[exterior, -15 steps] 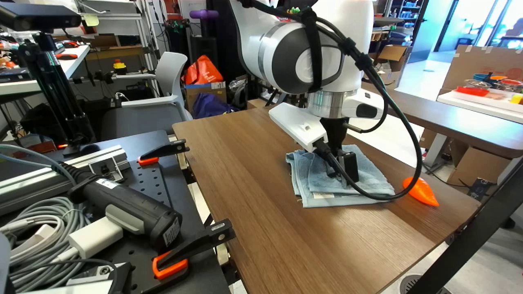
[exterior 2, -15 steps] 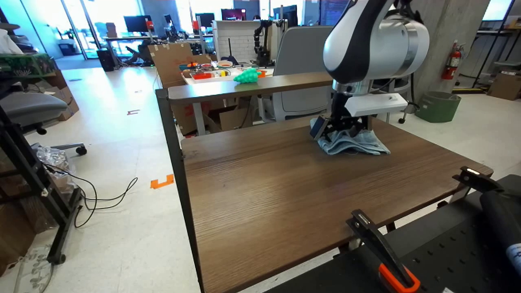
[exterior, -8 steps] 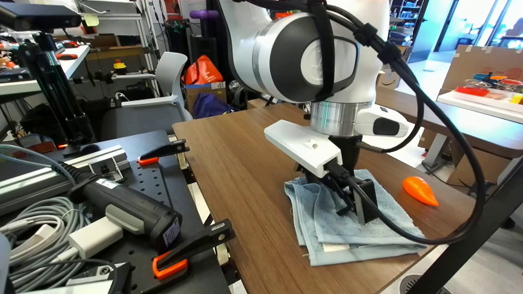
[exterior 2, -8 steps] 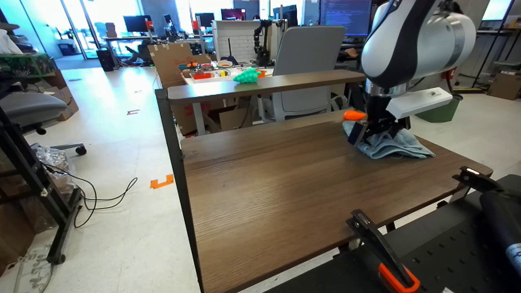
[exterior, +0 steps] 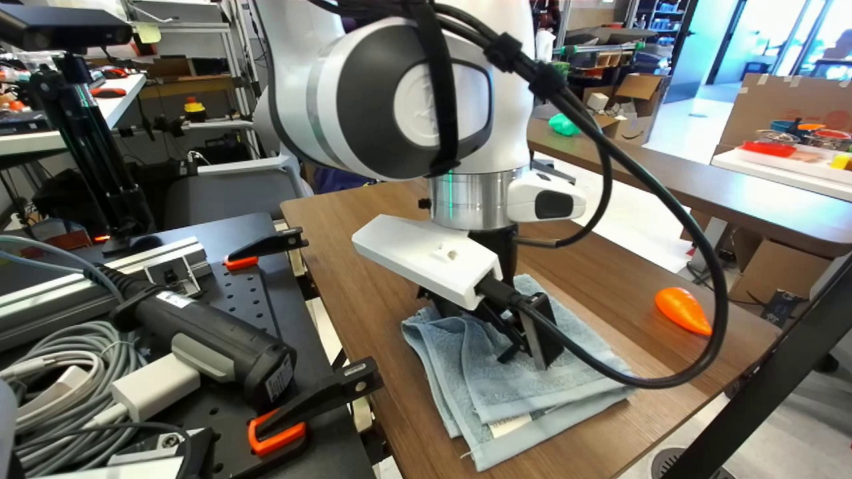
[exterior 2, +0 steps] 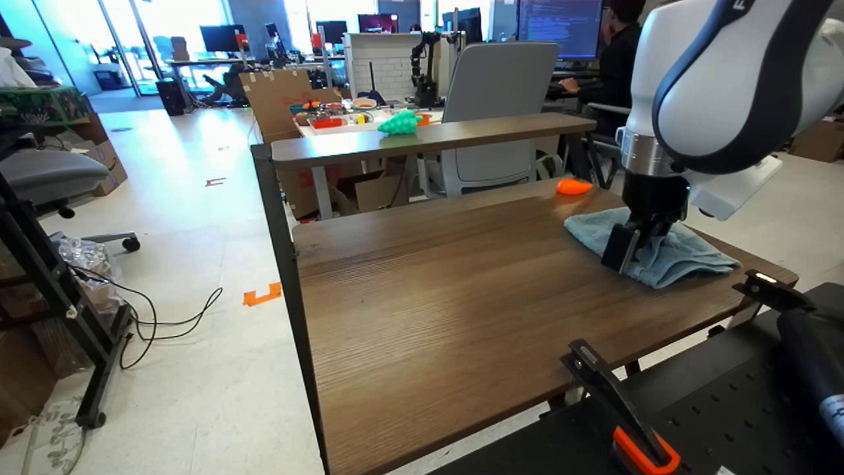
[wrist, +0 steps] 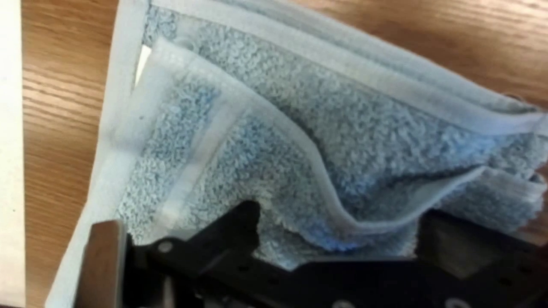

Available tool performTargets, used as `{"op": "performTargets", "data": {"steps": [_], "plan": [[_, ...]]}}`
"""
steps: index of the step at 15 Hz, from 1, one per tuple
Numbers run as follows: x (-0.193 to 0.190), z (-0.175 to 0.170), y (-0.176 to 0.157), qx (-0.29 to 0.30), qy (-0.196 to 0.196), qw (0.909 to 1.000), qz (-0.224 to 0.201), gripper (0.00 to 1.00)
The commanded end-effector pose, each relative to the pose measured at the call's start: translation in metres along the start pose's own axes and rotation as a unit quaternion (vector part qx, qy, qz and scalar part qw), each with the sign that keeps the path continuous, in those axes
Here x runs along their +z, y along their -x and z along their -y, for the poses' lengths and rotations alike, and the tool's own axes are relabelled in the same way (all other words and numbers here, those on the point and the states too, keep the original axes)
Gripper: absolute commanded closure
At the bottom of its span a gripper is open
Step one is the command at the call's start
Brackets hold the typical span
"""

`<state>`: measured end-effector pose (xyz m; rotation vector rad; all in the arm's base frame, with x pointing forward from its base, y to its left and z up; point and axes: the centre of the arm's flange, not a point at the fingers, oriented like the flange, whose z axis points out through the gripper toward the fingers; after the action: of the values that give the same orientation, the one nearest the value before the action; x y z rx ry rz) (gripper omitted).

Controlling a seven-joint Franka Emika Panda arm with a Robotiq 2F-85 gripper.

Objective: Use the blue towel to wipe the tabletop

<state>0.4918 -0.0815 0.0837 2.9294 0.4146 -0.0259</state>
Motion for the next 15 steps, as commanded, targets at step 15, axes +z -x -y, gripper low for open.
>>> {"op": "performTargets", "data": {"steps": [15], "plan": [[-0.01,0.109,-0.026,-0.029,-0.23,0.9684,-0.091,0.0]]}}
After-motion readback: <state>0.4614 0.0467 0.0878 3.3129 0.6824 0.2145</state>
